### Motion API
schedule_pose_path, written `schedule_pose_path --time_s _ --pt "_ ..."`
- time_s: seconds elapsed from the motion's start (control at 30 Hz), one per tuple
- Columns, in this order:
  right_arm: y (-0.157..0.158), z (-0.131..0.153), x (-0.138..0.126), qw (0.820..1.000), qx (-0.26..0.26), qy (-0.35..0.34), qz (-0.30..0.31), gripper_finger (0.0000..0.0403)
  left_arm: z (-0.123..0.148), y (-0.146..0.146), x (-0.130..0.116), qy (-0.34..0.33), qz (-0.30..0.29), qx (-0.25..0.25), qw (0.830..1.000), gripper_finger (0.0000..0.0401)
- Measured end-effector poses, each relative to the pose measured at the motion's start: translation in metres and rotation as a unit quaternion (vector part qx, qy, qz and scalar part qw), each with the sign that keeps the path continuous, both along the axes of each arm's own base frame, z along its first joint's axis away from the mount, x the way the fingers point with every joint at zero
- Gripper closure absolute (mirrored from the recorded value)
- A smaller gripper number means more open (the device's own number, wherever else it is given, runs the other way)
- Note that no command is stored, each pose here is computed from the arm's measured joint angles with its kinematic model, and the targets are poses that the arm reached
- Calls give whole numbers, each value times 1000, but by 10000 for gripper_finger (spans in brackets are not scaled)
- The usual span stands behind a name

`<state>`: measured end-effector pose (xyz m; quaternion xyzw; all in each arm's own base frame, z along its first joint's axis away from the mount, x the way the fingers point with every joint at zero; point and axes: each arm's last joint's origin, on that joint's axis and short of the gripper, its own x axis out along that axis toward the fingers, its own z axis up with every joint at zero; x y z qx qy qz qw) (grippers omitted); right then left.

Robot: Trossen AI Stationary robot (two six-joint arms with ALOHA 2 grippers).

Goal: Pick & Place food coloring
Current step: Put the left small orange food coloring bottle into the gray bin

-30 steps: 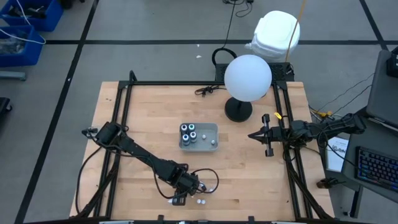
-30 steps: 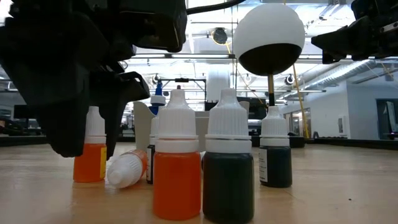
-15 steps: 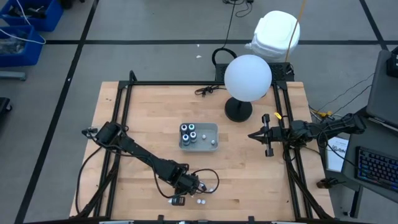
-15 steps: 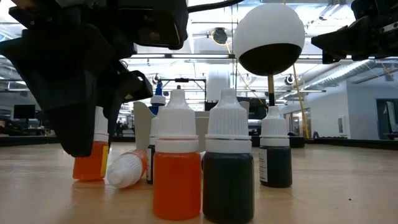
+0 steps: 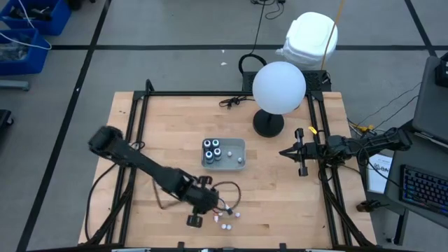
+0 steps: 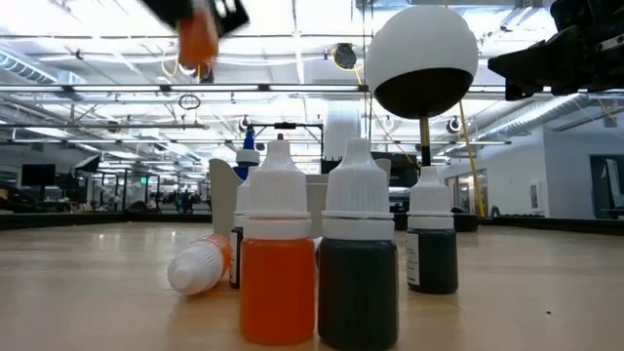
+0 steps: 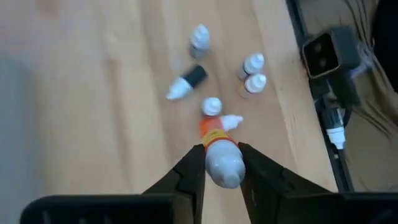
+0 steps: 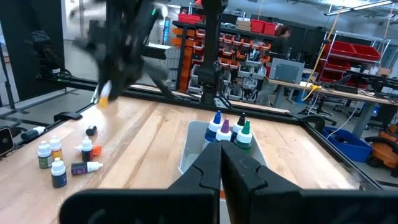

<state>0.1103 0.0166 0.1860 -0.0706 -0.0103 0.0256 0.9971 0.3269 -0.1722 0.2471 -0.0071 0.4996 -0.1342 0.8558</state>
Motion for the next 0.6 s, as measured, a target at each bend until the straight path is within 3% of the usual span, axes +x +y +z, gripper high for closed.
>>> schedule_pose_path --time_s 0.17,0.3,0.6 --pt "0 -1 0 1000 -1 4 0 403 53 19 -33 -56 25 24 998 320" --pt "0 -1 0 1000 -1 7 0 403 81 33 -60 -76 44 43 995 324" --pt "0 -1 0 1000 -4 7 0 403 95 51 -88 -83 74 87 990 314"
